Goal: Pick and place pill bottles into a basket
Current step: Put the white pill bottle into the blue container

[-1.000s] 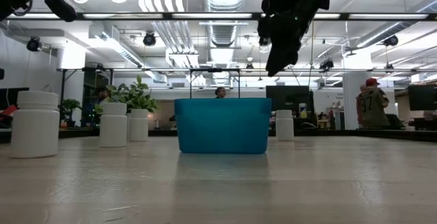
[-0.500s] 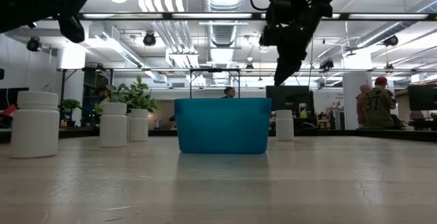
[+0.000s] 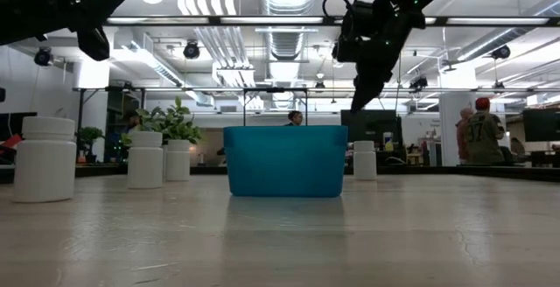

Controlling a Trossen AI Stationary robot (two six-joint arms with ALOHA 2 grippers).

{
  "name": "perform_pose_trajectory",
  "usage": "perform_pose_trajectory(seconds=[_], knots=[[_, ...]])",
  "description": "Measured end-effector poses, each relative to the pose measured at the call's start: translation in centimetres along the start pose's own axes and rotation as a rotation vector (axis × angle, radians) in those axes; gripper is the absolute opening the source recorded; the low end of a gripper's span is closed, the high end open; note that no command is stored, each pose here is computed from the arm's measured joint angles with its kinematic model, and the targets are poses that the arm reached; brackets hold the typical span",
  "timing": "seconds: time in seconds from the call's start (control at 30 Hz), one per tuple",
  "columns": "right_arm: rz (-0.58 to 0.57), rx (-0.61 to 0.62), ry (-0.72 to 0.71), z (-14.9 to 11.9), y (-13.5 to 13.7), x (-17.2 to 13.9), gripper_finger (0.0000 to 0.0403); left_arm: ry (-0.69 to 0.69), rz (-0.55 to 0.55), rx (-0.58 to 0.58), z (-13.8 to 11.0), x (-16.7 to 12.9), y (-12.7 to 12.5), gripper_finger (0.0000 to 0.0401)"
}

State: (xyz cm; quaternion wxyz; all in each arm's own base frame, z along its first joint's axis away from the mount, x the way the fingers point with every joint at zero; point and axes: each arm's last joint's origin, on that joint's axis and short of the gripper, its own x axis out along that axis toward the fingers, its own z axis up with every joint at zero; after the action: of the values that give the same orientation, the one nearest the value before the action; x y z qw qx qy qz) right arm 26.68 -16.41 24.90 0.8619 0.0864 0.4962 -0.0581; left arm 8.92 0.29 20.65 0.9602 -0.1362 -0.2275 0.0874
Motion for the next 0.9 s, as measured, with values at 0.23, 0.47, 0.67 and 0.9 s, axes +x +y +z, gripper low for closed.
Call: perform_pose_trajectory(seconds=[0.23, 0.47, 0.67, 0.9], knots=[[0.05, 0.012, 0.065, -0.5, -0.3, 2.3, 0.0203, -0.003, -0.002, -0.001, 0.0, 0.0, 0.0, 0.0], [0.067, 0.009, 0.096, -0.8, -0.6, 3.4, 0.0203, -0.005, -0.002, -0.003, 0.0, 0.0, 0.0, 0.0], [0.068, -0.009, 0.119, -1.1, -0.7, 4.0, 0.0203, -0.005, -0.001, -0.004, 0.0, 0.0, 0.0, 0.0], [0.067, -0.003, 0.14, -1.2, -0.9, 4.9, 0.0203, -0.005, -0.001, -0.005, 0.0, 0.0, 0.0, 0.0]])
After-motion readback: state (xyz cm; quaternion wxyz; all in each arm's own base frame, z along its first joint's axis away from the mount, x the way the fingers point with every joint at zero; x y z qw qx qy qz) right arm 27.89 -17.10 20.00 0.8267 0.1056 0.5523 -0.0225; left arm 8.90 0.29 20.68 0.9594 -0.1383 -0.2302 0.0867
